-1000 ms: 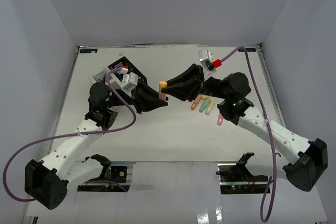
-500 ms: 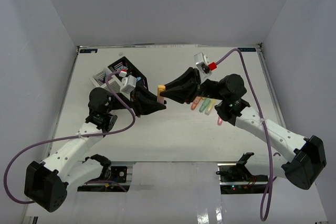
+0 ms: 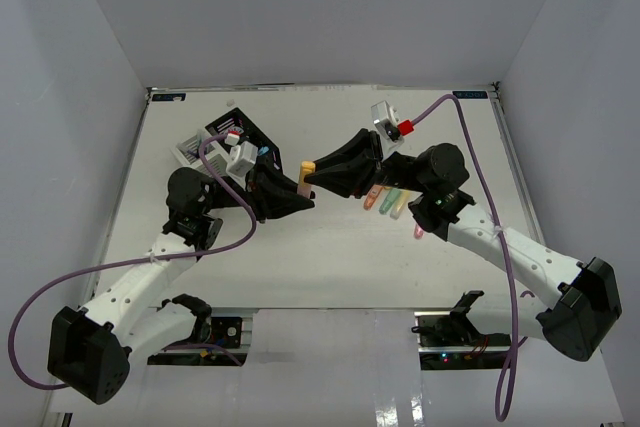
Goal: Sort the stationery into containers
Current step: Close the pen cap on the pen.
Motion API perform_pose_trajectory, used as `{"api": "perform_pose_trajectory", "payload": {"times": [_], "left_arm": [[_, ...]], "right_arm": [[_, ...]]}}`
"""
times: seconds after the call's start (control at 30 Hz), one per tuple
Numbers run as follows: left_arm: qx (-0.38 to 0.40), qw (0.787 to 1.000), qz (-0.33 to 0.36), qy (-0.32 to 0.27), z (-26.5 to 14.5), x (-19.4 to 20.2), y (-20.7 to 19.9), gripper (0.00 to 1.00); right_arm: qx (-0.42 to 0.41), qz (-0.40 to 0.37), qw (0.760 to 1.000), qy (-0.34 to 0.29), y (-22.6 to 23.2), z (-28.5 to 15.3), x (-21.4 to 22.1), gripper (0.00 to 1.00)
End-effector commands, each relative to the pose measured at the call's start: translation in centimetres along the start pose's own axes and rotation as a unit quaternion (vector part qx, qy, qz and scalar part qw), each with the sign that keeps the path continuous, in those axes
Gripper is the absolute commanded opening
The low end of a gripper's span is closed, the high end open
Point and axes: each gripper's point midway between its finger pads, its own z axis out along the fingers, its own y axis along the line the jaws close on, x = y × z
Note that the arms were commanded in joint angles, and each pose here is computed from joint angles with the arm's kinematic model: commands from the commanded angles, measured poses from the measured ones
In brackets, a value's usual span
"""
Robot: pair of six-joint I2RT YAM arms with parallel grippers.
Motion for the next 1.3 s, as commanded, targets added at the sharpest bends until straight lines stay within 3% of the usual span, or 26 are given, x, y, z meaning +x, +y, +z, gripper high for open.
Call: {"api": "perform_pose_trajectory", "payload": {"times": [0.0,1.27], "left_arm": [[0.007,0.991,0.111,-0.075,0.2,-6.5,-1.6,0.00],[0.021,0.980,0.161,-0.114,1.4,-12.2,-2.2,0.00]], "right_arm": [[-0.005,0.075,0.993,0.090,0.0,-1.3,6.1,0.08],[-0.007,0.192,0.958,0.212,1.0,-5.0,16.6,0.08]]}}
